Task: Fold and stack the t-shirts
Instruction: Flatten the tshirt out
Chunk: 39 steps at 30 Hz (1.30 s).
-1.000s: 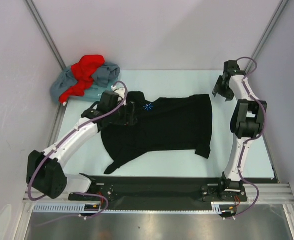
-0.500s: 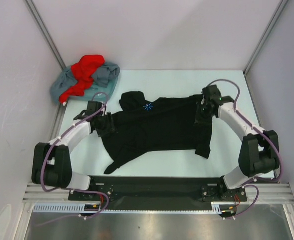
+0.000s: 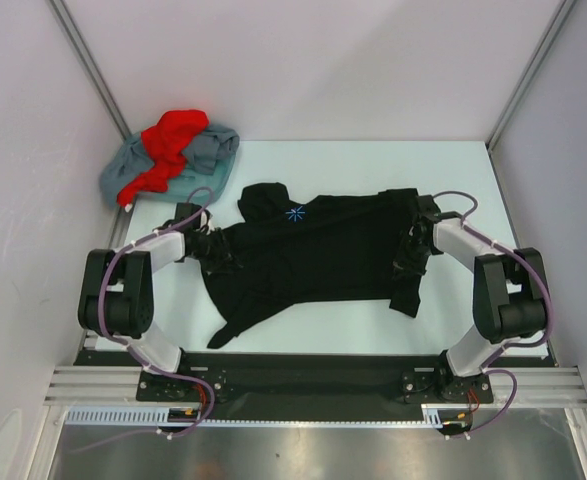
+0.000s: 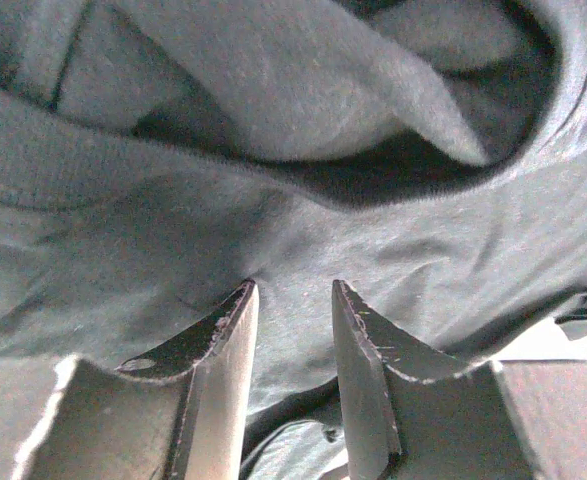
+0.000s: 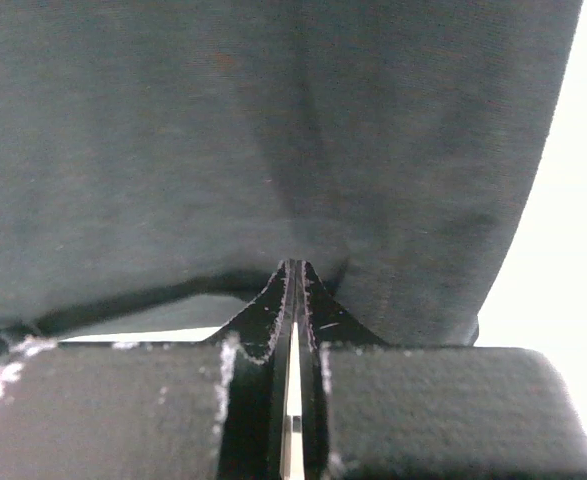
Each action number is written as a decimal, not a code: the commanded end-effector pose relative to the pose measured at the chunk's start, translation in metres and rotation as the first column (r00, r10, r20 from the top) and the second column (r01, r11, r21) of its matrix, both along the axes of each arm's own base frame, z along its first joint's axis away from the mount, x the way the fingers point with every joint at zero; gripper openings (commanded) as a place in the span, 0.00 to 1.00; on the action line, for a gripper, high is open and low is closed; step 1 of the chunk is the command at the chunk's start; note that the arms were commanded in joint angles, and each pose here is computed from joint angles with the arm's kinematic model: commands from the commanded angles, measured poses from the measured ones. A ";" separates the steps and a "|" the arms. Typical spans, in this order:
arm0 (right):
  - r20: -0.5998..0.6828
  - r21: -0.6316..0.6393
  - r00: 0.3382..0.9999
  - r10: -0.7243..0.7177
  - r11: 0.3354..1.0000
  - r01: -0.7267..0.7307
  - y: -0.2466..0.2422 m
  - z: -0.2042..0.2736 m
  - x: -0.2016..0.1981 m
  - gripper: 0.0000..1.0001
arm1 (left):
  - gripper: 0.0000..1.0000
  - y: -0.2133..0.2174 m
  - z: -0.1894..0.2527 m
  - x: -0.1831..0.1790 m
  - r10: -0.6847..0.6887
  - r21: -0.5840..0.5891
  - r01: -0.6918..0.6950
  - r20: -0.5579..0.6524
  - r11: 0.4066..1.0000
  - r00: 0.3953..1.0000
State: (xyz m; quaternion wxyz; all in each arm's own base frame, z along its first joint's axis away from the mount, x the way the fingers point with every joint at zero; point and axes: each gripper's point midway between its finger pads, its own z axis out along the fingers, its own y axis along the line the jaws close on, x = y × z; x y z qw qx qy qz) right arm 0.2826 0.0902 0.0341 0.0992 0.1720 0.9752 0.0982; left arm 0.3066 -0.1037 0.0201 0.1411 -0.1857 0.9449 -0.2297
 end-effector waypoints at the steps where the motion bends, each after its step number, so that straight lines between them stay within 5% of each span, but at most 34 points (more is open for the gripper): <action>1: -0.062 -0.087 0.991 -0.122 0.989 0.117 -0.023 -0.015 -0.009 0.00 | 0.42 0.003 -0.004 0.009 0.026 -0.035 -0.026 -0.006 0.999 1.000; 9: -0.144 -0.332 0.894 -0.424 0.872 0.360 -0.095 -0.014 -0.050 0.00 | 0.40 0.014 -0.011 0.008 0.036 -0.037 -0.037 -0.019 0.999 0.999; 15: 0.008 -0.497 0.852 -0.523 0.738 0.457 -0.159 0.034 -0.052 0.00 | 0.40 0.025 -0.008 0.010 0.057 -0.024 -0.057 -0.001 0.998 0.998; 18: 0.044 -0.433 0.903 -0.426 0.807 0.402 -0.150 0.046 -0.037 0.00 | 0.40 0.026 -0.003 0.011 0.053 -0.016 -0.053 0.021 0.998 0.998; 22: 0.077 -0.156 0.965 -0.250 0.953 0.260 -0.082 0.050 -0.011 0.00 | 0.41 0.022 0.012 0.012 0.045 -0.039 -0.043 0.064 0.998 0.997; 24: 0.103 -0.043 0.980 -0.170 0.984 0.175 -0.045 0.050 -0.007 0.11 | 0.41 0.019 0.019 0.011 0.043 -0.054 -0.039 0.078 0.998 0.996; 27: 0.062 0.011 0.983 -0.170 0.985 0.170 -0.034 0.032 -0.012 0.18 | 0.41 0.016 0.022 0.011 0.038 -0.066 -0.033 0.085 0.997 0.996; 31: -0.024 0.007 0.983 -0.184 0.983 0.184 -0.041 0.010 -0.027 0.01 | 0.41 0.009 0.021 0.009 0.028 -0.088 -0.021 0.078 0.996 0.997; 39: -0.071 -0.089 0.953 -0.295 0.953 0.289 -0.071 -0.024 -0.040 0.00 | 0.41 0.010 0.002 0.000 0.034 -0.087 -0.032 0.023 0.996 0.999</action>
